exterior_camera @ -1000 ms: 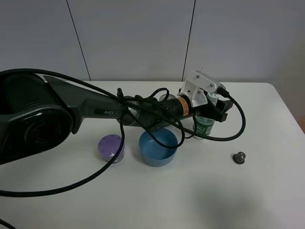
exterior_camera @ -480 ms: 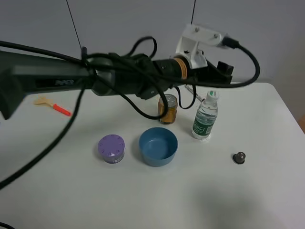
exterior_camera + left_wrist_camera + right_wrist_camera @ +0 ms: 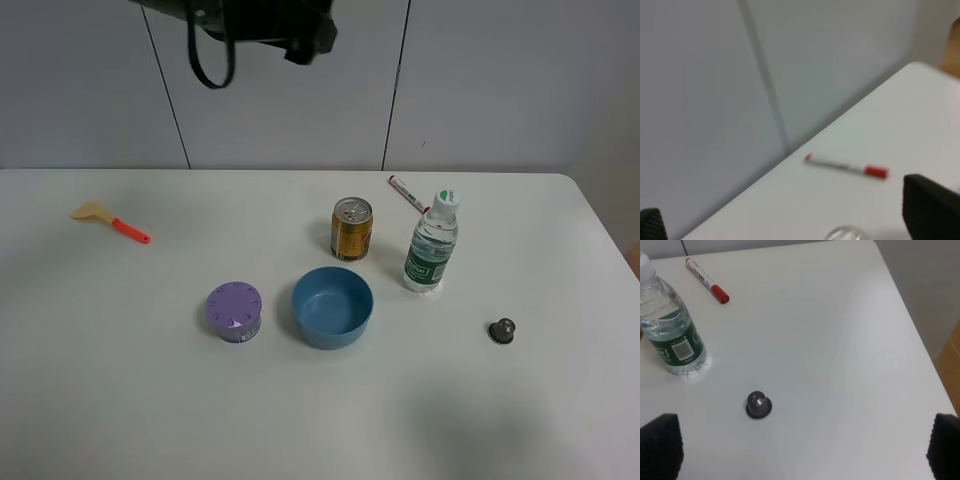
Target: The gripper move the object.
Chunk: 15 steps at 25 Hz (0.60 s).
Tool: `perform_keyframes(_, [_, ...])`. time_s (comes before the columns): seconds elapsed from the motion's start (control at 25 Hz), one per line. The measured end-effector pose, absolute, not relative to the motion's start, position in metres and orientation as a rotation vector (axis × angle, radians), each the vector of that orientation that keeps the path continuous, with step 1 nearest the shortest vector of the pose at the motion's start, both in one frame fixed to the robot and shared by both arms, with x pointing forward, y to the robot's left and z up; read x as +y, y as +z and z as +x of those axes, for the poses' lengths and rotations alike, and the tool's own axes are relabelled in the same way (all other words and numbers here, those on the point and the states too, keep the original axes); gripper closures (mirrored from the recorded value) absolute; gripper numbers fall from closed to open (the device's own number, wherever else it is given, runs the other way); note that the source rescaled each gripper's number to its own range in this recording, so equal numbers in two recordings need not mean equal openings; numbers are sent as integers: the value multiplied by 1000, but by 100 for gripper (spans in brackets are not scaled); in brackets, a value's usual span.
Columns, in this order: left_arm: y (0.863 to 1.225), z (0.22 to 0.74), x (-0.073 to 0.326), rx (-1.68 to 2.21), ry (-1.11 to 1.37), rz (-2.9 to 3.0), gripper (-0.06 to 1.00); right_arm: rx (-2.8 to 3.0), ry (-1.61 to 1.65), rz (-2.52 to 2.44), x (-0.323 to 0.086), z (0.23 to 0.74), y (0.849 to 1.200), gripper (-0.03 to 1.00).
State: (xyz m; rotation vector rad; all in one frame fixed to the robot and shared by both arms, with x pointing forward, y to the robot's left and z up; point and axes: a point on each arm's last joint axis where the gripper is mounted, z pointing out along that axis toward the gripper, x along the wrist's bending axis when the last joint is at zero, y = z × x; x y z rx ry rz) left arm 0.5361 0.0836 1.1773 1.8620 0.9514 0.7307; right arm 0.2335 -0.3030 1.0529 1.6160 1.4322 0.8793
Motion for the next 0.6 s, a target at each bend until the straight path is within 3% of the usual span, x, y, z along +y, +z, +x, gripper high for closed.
perform_keyframes(0.28, [1219, 531, 201, 1210, 939, 1804, 7, 1432, 879, 1616, -303, 233, 1053, -3])
perform_keyframes(0.48, [1256, 498, 292, 1428, 1151, 1578, 7, 1432, 879, 1616, -303, 233, 1053, -3])
perform_keyframes(0.6, [1268, 470, 327, 1556, 1236, 1491, 7, 1432, 879, 1616, -303, 233, 1053, -3])
